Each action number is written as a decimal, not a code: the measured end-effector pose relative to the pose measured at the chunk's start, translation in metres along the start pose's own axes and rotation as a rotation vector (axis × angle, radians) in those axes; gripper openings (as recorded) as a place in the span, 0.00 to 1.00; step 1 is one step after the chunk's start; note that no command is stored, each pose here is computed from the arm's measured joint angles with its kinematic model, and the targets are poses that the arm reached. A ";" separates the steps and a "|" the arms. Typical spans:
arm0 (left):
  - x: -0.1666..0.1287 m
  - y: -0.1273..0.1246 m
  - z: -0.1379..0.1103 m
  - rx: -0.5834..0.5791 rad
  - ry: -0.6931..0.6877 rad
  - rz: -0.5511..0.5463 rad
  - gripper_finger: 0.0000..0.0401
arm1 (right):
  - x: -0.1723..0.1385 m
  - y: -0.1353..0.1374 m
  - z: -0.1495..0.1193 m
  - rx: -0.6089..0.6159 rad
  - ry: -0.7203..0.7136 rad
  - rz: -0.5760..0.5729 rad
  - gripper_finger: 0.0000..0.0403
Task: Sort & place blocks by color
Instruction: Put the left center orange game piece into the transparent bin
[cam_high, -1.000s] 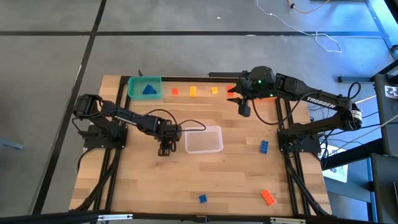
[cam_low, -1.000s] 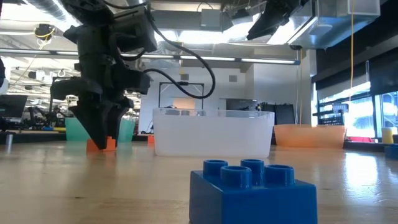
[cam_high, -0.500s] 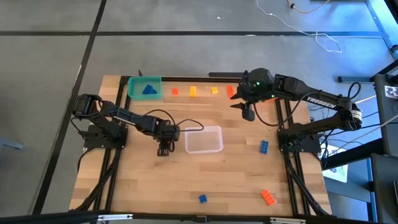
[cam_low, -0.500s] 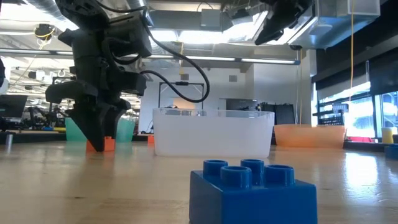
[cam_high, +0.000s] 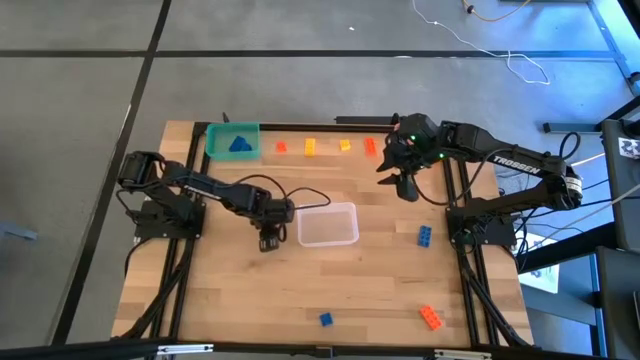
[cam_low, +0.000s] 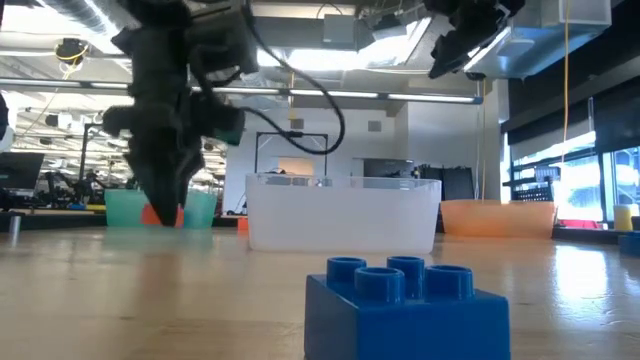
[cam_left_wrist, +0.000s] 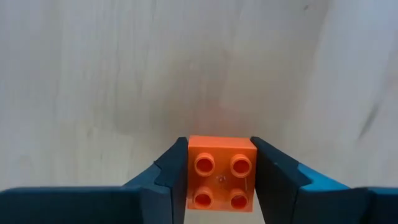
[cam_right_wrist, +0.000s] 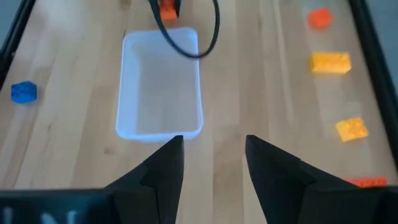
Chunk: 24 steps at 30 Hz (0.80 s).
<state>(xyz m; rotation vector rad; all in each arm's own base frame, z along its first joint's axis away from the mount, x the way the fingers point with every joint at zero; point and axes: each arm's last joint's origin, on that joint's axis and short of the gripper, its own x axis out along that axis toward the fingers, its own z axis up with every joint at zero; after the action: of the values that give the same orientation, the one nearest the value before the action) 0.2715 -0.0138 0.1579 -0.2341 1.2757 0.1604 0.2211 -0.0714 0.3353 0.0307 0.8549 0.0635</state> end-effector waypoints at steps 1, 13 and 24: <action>-0.004 -0.001 0.003 0.001 0.008 0.003 0.33 | 0.000 0.000 -0.002 0.004 0.016 0.005 0.43; -0.089 -0.020 0.070 0.001 -0.184 -0.042 0.33 | -0.001 0.005 -0.012 0.077 0.111 0.074 0.43; -0.096 -0.028 0.101 -0.008 -0.387 -0.068 0.33 | -0.001 0.005 -0.012 0.098 0.113 0.073 0.43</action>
<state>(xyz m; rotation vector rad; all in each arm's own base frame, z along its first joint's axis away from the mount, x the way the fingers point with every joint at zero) 0.3451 -0.0136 0.2799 -0.2399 0.8817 0.1449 0.2114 -0.0666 0.3285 0.1509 0.9691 0.0923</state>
